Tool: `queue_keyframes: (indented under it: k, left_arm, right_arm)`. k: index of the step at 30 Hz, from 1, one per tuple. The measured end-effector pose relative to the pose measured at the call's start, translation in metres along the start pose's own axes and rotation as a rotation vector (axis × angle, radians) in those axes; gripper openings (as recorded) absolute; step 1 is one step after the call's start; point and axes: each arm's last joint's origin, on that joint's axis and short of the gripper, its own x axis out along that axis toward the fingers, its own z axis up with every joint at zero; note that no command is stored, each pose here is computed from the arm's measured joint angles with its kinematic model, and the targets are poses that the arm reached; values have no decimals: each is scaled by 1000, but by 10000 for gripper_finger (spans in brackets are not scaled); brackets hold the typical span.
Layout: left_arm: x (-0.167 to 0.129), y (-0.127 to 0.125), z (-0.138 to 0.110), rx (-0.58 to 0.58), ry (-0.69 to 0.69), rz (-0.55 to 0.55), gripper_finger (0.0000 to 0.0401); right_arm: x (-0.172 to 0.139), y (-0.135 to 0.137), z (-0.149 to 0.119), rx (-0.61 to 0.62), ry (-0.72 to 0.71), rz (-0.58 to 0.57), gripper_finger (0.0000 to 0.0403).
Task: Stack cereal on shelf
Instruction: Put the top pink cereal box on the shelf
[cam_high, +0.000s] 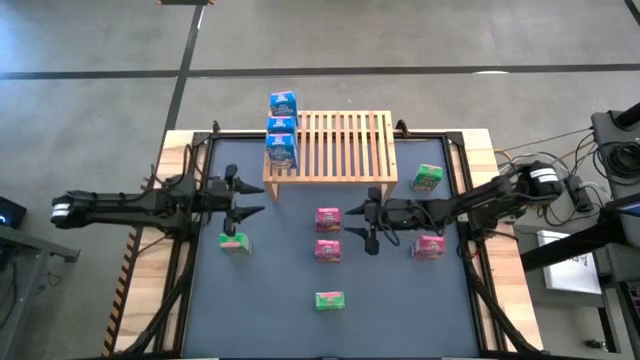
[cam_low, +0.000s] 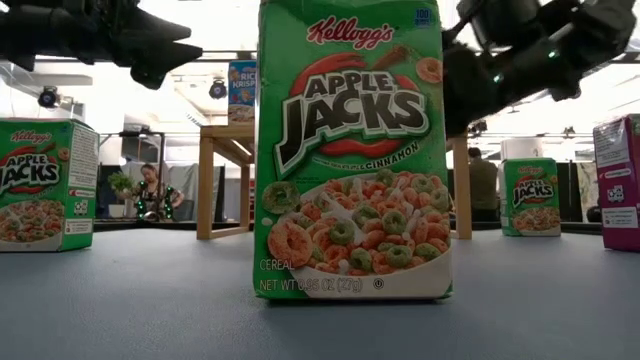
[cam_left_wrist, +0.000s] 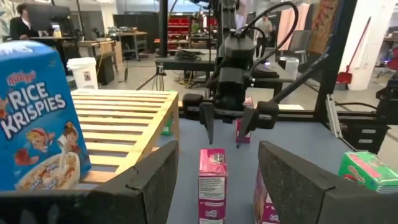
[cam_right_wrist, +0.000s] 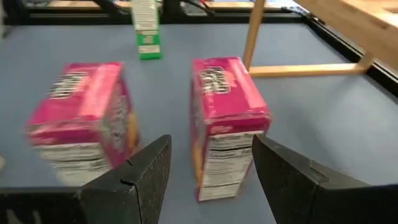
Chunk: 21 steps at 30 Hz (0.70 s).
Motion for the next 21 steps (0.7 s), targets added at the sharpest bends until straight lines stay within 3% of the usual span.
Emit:
queue_keyframes:
  k: [7, 15, 21]
  left_arm:
    - [6, 0, -7, -1, 48, 1, 206]
    - [12, 0, -12, -1, 90, 2, 206]
    - [17, 0, -13, 24, 91, 0, 206]
  right_arm:
    - [11, -13, -1, 30, -35, 0, 215]
    - [13, -26, -2, 103, -27, 86, 216]
    - [13, -26, -2, 109, -25, 88, 253]
